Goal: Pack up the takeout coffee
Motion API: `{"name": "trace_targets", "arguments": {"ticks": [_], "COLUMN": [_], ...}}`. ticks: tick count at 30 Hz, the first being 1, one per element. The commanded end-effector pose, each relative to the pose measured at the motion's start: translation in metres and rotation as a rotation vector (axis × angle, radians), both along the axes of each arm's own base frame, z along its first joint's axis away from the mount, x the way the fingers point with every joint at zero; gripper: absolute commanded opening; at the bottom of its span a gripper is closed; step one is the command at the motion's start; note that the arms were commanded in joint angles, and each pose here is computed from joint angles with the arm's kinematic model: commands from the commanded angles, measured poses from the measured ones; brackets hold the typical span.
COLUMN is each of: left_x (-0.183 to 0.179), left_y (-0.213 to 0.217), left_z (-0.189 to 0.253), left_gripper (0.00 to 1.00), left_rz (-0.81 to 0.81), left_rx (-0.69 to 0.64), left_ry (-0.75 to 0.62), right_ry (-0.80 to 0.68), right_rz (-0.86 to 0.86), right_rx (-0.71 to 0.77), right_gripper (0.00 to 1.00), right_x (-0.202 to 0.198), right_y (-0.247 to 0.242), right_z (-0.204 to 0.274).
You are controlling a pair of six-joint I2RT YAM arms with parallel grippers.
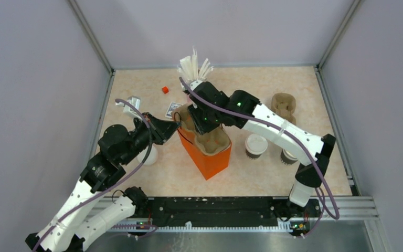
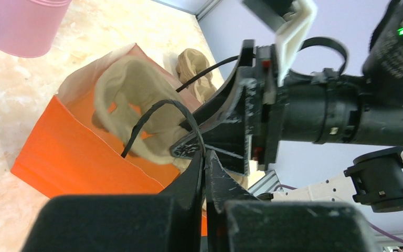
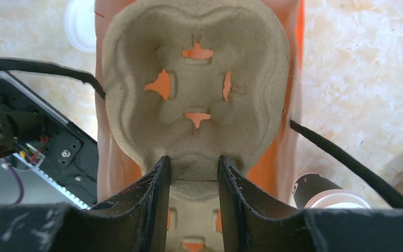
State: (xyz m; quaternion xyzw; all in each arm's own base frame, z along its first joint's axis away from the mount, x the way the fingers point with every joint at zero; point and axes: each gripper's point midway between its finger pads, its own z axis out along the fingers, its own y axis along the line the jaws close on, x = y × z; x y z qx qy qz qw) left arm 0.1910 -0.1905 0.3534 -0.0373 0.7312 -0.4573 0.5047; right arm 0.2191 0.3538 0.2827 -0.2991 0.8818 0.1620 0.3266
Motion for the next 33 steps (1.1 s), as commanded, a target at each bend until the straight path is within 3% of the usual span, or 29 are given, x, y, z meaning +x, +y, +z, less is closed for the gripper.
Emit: {"name": "trace_targets", "arguments": {"ticks": [1,8,33], "left_x": [0.002,0.0,0.001], "left_y": [0.003,0.002,-0.001], "left_z": [0.008,0.006,-0.011], "left_gripper": [0.0,0.0,0.0], "left_rz": [0.019,0.008,-0.004], "left_rx": [-0.012,-0.013,0.007], "left_ry": [-0.044,-0.039,-0.019], "right_ry": [-0.028,-0.066,-0.192], "right_rz": [-0.01,-0.02,-0.036], "right_rx": [-0.079,-0.06,0.196], "right_gripper": [0.24,0.24,0.24], "right_x": [0.001,0.011,0.026], "right_y": [-0.003,0.006,0.03], "right_z": [-0.008,-0.01,0.049]}}
